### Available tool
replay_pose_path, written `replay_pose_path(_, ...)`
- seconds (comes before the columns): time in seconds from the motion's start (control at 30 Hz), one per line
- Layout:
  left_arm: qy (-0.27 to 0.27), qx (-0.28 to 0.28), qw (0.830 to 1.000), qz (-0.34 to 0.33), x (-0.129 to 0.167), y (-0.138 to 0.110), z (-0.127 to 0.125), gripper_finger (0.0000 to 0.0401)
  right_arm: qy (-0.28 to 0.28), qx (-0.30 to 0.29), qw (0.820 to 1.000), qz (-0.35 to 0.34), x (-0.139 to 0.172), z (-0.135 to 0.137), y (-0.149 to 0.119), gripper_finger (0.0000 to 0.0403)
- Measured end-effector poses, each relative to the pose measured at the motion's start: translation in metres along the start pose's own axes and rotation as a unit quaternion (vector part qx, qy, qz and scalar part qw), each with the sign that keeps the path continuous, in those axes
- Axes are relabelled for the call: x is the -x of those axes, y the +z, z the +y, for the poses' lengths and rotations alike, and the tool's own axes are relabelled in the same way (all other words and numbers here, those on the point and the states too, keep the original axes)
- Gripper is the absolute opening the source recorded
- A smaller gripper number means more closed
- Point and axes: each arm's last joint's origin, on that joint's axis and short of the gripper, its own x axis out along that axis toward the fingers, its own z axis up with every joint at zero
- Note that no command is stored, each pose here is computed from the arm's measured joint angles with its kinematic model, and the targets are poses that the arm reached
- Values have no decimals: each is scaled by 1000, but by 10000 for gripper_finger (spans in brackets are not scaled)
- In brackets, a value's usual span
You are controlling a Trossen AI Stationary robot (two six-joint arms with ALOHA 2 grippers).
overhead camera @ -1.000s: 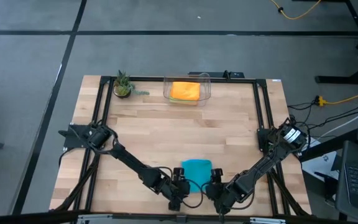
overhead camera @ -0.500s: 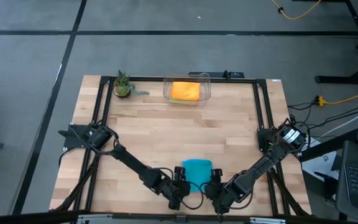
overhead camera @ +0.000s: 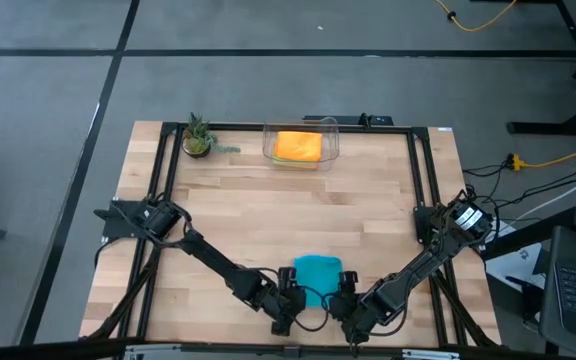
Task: Fold microfiber towels
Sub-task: Fold the blue microfiber cloth
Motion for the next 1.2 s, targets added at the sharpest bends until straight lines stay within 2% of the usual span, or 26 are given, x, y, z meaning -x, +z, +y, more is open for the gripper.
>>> replay_pose_path(0.2,-2,-12,1000,11,-1,-2,1,197,-3,0,1000,-3,0,0,0,287)
replay_pose_path(0.4,15,-26,999,14,-6,-6,2,138,-16,-1,1000,-17,-1,0,1,285)
replay_pose_path(0.5,22,-28,999,16,-9,-9,2,104,-18,-3,1000,-21,-1,0,1,271)
replay_pose_path(0.7,25,-28,999,14,-10,-9,2,49,-24,-4,999,-29,-2,0,2,192)
replay_pose_path(0.87,4,-23,1000,15,-10,-8,2,8,-38,-26,998,-37,-3,-1,2,91)
replay_pose_path(0.97,0,-18,1000,14,-8,-7,2,6,-38,-29,998,-32,-3,-2,2,25)
replay_pose_path(1.2,-25,-5,1000,8,7,1,-1,2,-18,-67,997,-17,-1,-1,4,11)
